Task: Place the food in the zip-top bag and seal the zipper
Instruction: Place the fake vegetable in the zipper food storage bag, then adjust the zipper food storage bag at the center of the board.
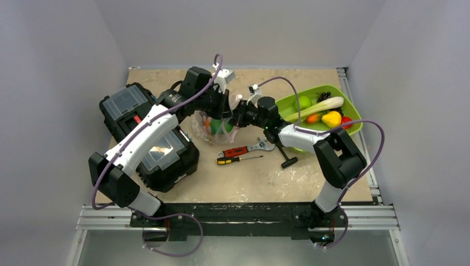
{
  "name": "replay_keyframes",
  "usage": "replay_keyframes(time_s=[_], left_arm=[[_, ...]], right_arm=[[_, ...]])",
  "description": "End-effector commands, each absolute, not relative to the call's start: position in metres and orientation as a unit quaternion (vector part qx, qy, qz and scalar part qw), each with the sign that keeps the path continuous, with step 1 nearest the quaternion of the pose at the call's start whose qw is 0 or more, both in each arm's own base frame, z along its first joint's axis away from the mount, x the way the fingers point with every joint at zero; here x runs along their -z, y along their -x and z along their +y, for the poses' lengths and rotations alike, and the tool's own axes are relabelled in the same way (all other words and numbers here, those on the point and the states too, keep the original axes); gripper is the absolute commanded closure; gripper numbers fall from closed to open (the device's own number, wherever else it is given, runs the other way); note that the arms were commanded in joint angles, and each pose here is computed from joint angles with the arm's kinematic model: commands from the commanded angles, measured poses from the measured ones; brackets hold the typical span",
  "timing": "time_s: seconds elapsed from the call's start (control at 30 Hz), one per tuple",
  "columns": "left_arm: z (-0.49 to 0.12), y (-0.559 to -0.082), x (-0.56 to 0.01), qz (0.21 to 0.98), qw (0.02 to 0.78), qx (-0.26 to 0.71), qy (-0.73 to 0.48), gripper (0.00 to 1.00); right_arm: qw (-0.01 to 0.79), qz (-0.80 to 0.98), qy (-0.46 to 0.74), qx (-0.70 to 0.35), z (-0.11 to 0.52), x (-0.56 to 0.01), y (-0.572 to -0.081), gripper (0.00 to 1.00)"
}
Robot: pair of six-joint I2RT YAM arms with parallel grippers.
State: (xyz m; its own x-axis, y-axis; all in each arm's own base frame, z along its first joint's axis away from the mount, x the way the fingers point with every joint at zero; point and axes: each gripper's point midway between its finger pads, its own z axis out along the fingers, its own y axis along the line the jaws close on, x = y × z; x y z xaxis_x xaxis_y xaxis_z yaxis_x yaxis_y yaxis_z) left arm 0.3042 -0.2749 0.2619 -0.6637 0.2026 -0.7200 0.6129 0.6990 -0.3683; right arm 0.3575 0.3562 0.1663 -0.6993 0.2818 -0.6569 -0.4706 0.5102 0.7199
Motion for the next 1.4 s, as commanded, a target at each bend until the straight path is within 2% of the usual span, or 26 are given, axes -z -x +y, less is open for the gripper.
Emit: replay_keyframes(time_s=[0.0,0.07,0.3,0.4,0.63,0.77,0.93,1.17,1.3,1.37], left_arm=[[-0.285,-0.305,-0.274,0.846,0.347,0.324,-0.243,1.0],[-0.278,-0.31,-0.272,0.853,0.356,0.304,-0.232,1.0],[-0.254,-0.325,-0.274,0.865,0.381,0.269,-0.184,1.0],[-0.245,-0.331,-0.275,0.868,0.386,0.267,-0.165,1.0],[-0.24,-0.333,-0.276,0.868,0.391,0.261,-0.16,1.0],[-0.24,-0.333,-0.278,0.866,0.394,0.261,-0.163,1.0],[-0.241,-0.331,-0.281,0.864,0.396,0.265,-0.165,1.0],[-0.244,-0.328,-0.283,0.86,0.393,0.276,-0.171,1.0],[-0.246,-0.326,-0.287,0.857,0.393,0.283,-0.174,1.0],[-0.247,-0.325,-0.288,0.856,0.392,0.287,-0.176,1.0]], right_arm=[[0.428,0.754,0.069,-0.494,0.367,-0.195,-0.364,0.89],[0.421,0.775,0.082,-0.464,0.369,-0.186,-0.356,0.73],[0.372,0.84,0.119,-0.377,0.335,-0.191,-0.317,0.39],[0.36,0.862,0.115,-0.338,0.312,-0.201,-0.305,0.29],[0.386,0.879,0.077,-0.268,0.267,-0.23,-0.306,0.2],[0.393,0.878,-0.014,-0.275,0.241,-0.233,-0.322,0.2],[0.372,0.87,-0.039,-0.321,0.259,-0.211,-0.326,0.31],[0.381,0.858,-0.021,-0.343,0.28,-0.191,-0.345,0.49],[0.376,0.852,-0.013,-0.362,0.289,-0.184,-0.347,0.63],[0.379,0.847,-0.008,-0.372,0.294,-0.185,-0.35,0.73]])
